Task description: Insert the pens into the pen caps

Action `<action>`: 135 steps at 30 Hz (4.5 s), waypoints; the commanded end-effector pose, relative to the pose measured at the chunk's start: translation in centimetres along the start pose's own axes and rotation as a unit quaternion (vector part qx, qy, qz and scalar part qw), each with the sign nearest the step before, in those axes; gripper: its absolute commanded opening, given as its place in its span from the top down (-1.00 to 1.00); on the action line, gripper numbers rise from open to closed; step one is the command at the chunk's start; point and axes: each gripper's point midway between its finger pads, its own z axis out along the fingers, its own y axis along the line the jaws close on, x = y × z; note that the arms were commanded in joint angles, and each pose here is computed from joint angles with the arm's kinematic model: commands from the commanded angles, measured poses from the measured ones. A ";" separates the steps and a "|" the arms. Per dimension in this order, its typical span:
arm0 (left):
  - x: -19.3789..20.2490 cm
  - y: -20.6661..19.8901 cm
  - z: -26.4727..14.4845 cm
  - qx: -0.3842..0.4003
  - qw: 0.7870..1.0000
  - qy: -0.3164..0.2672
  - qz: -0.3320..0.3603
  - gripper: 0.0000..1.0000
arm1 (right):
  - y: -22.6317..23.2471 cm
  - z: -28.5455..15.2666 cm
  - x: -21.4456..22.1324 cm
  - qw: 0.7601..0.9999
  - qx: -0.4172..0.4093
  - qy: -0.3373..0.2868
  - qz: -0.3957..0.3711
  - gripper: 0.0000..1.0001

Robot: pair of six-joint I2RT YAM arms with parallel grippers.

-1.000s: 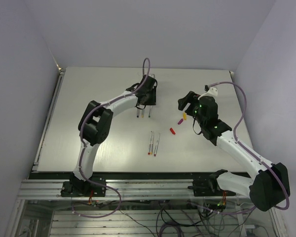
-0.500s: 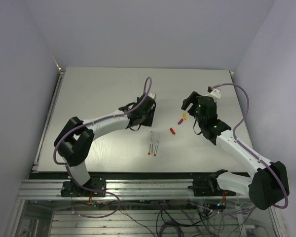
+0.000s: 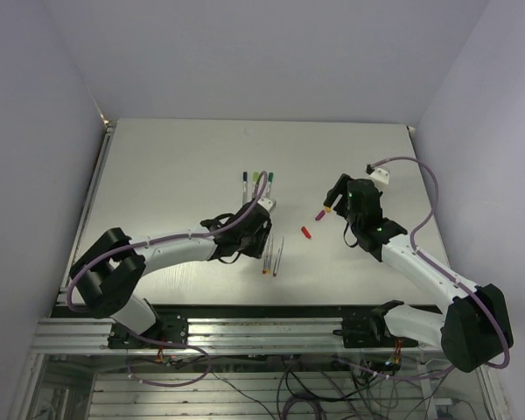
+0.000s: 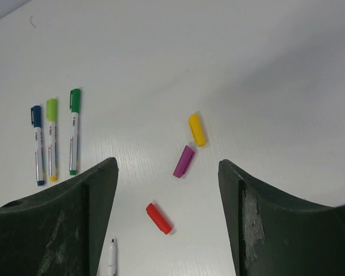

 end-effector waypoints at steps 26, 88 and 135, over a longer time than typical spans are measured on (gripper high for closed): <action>1.0 -2.5 3.3 0.029 0.999 0.005 0.034 0.04 | -0.2 -0.6 -0.7 1.000 0.002 -0.007 0.015 -0.34; -4.1 0.3 -0.6 -0.050 0.999 -0.012 0.007 0.86 | 3.7 1.4 9.8 0.949 -0.141 0.229 -0.163 0.36; -6.2 1.6 -0.8 0.013 0.997 -0.042 -0.066 0.86 | 1.3 2.7 17.5 0.900 -0.087 0.322 -0.281 0.45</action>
